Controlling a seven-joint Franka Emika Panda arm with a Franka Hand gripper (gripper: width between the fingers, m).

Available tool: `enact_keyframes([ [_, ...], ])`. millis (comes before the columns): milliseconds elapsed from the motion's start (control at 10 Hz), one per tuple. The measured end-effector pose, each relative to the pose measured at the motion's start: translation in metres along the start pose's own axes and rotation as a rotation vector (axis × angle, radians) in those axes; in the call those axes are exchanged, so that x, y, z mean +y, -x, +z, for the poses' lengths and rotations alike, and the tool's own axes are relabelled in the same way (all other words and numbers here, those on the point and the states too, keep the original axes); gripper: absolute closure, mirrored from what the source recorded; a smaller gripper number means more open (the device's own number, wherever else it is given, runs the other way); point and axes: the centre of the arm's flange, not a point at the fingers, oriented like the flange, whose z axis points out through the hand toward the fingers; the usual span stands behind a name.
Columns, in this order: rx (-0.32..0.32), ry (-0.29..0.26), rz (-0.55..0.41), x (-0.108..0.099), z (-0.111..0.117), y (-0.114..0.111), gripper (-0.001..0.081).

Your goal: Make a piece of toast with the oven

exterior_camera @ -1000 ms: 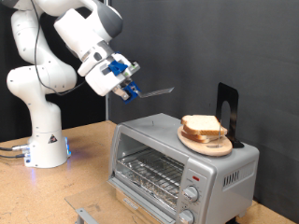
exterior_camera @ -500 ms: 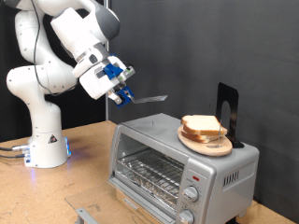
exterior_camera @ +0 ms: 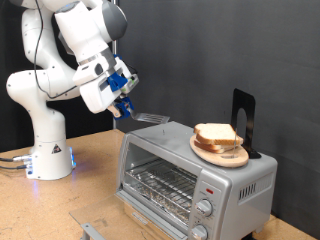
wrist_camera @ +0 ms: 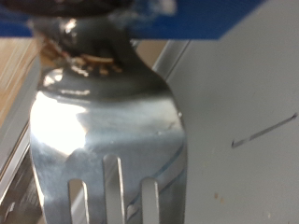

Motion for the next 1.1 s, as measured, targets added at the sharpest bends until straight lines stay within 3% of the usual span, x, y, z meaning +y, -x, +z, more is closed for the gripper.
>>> enact_keyframes([
  [100,-0.058,-0.003,0.035,0.003,0.004,-0.008,0.0406],
  [200,-0.037,0.0,0.024,0.003,0.003,-0.008,0.0406],
  [300,-0.021,0.054,-0.033,0.002,0.004,-0.008,0.0406],
  [500,-0.014,0.212,-0.148,-0.005,0.001,-0.006,0.0406],
  [600,0.0,0.242,-0.154,-0.009,-0.004,-0.008,0.0406],
  [1100,0.013,0.254,-0.118,-0.029,-0.018,-0.031,0.0406],
])
